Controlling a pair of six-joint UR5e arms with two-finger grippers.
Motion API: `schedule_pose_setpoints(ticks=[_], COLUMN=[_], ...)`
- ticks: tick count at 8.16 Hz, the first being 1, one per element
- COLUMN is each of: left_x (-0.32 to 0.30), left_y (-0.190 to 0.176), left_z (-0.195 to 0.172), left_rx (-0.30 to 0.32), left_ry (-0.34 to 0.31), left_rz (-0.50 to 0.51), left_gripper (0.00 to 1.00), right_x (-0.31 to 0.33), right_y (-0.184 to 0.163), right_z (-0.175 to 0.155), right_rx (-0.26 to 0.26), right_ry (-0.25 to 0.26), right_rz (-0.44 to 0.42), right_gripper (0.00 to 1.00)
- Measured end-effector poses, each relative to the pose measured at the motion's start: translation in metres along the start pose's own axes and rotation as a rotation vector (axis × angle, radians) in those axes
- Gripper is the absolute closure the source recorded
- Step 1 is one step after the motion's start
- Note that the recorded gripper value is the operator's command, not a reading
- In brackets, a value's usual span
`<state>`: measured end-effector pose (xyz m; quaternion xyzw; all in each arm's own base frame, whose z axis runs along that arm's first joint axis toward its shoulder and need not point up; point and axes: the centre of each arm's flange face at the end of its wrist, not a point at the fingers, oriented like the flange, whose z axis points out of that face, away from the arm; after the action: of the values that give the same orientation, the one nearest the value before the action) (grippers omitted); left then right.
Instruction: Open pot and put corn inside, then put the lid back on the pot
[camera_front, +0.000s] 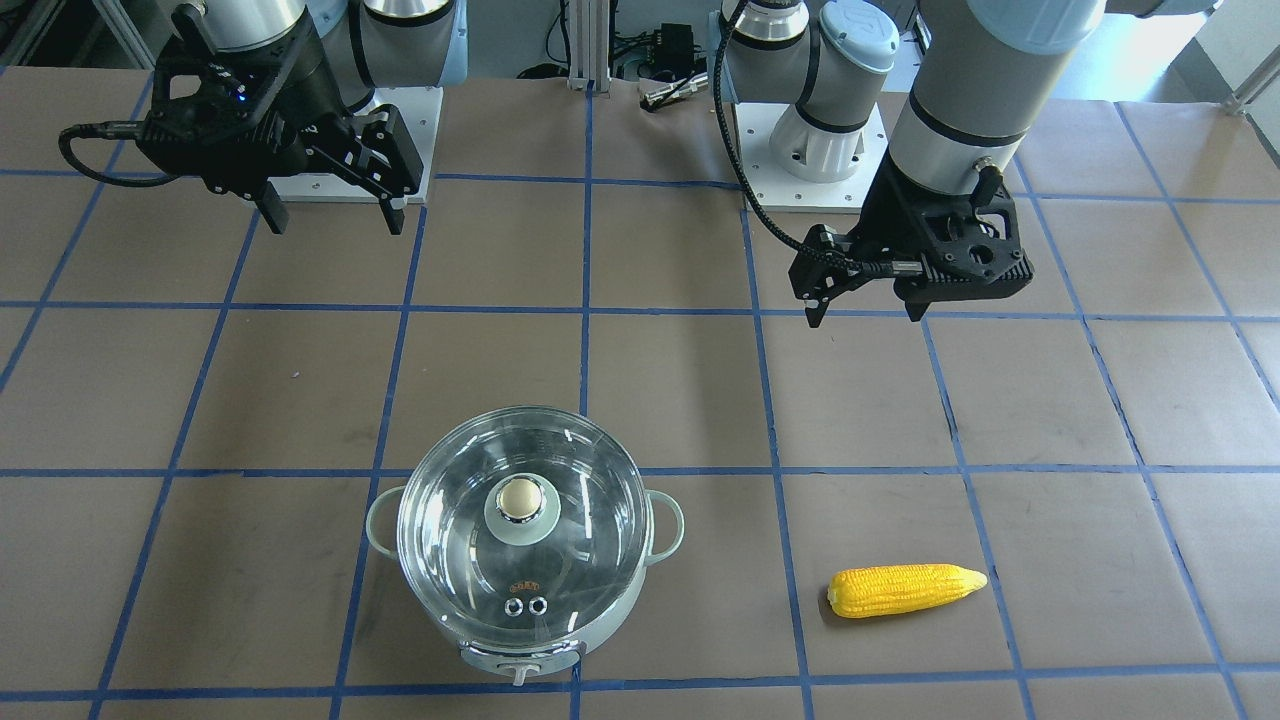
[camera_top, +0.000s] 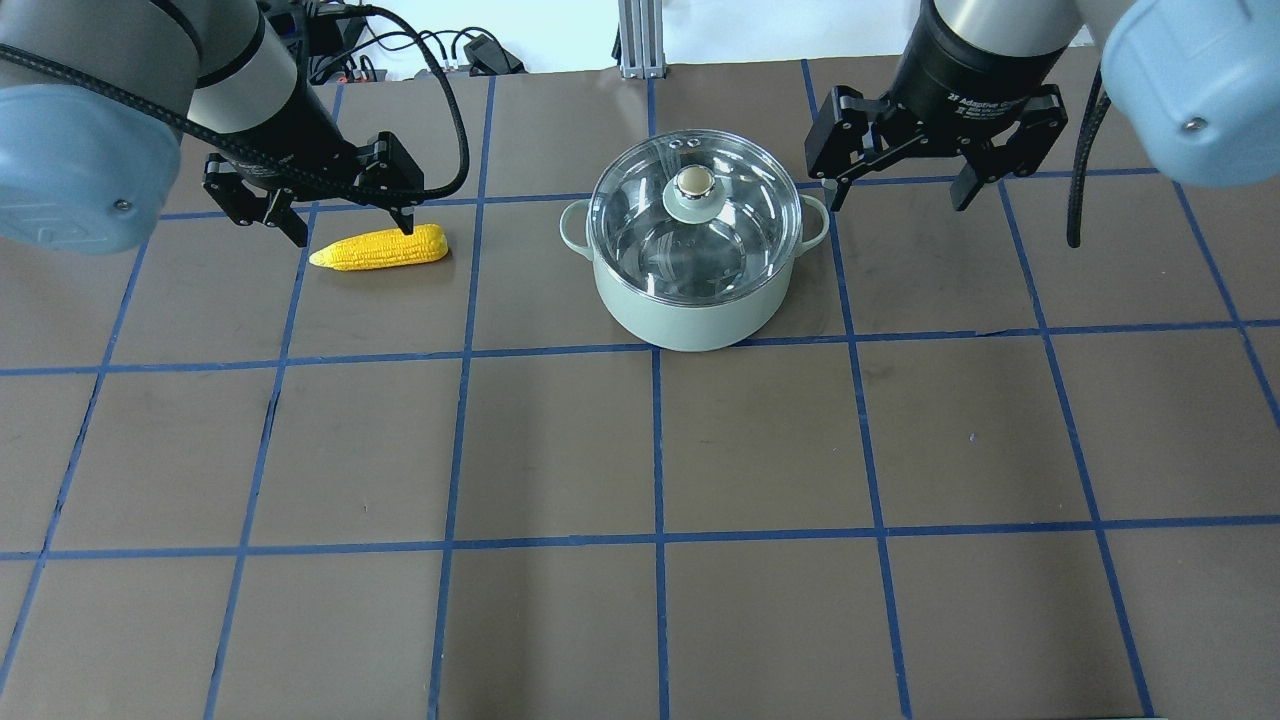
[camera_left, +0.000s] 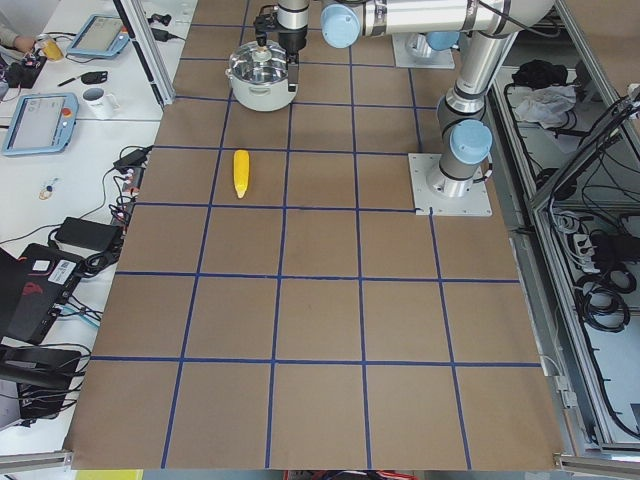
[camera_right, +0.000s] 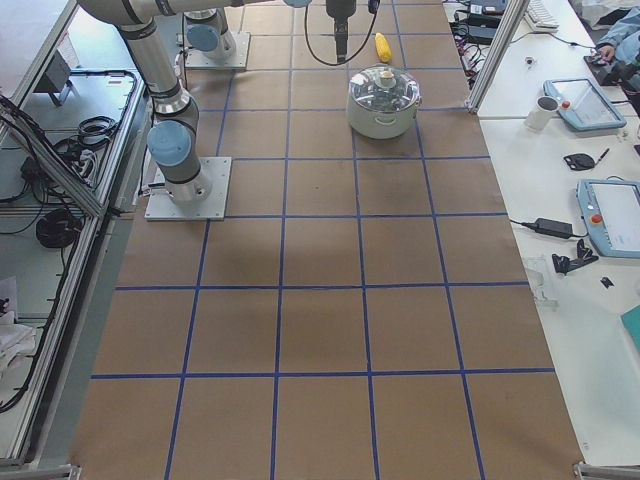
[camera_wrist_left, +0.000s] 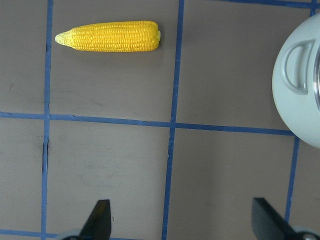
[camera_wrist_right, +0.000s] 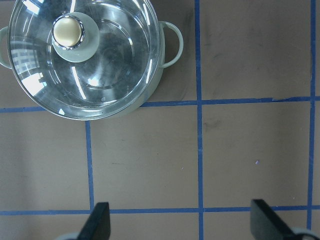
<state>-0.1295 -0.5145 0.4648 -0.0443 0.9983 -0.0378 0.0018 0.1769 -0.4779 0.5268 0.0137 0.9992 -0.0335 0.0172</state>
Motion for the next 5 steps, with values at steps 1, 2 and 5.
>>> schedule_pose_setpoints(ticks=[1,2,5], left_x=[0.0,-0.0001,-0.0093], left_y=[-0.0001,-0.0003,-0.0018], left_z=[-0.0001,0.0002,0.0005], left_rx=[0.001,0.0,-0.002], left_ry=[0.0,-0.002,-0.043], left_rz=[0.001,0.003,0.087], left_gripper=[0.0,0.0,0.0], right_x=[0.0,-0.0002,0.0003], right_y=[-0.0001,-0.0001,-0.0002], right_z=[-0.0001,-0.0001,-0.0001], right_rx=[0.001,0.001,0.001], right_ry=[-0.001,-0.002,0.002], right_rz=[0.0,0.001,-0.001], right_gripper=[0.0,0.0,0.0])
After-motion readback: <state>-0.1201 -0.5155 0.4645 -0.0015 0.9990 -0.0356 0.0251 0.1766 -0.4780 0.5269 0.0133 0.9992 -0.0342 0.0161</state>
